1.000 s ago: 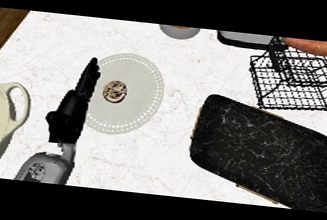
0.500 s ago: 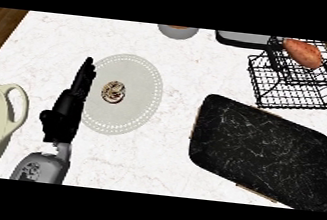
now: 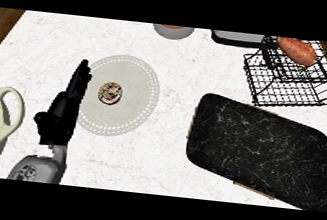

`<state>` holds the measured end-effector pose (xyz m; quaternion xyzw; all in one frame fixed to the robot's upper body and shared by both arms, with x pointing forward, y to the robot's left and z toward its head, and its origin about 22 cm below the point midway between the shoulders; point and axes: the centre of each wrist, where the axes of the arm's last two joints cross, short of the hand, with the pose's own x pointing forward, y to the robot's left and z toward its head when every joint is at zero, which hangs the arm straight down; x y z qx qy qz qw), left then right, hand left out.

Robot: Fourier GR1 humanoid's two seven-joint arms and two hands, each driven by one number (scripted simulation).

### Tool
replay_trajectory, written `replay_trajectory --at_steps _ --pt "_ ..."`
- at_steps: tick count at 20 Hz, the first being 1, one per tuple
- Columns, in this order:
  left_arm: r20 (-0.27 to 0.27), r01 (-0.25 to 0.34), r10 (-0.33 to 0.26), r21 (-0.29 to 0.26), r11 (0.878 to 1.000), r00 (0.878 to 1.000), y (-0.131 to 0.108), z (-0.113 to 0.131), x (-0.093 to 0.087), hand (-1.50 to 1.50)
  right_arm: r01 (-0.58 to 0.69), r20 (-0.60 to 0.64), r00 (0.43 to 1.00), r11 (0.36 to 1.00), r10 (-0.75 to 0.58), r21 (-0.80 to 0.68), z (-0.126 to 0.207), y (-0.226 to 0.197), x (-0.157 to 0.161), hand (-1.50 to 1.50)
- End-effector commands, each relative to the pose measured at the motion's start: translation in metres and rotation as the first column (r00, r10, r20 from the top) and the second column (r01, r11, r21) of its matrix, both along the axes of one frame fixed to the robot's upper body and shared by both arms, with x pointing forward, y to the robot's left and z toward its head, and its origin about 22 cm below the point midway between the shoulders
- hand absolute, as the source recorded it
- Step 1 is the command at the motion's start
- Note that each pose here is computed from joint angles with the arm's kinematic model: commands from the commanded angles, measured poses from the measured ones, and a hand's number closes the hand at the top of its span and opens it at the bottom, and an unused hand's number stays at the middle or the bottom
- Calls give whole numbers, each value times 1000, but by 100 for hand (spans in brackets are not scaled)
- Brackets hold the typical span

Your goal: Pick the sweet potato from the tray and place it in the tiered basket

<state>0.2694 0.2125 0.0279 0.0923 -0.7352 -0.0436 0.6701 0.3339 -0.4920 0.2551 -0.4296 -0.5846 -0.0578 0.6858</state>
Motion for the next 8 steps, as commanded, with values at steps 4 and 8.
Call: replay_trajectory --at_steps 4,8 --pt "-4 -13 13 -13 1000 1000 6 8 -10 0 40 58 997 995 -45 90 -33 -82 -94 -150" --pt "-4 -23 23 -8 1000 1000 -11 -7 -13 0 -21 85 996 992 11 124 -48 -123 -159 -150"
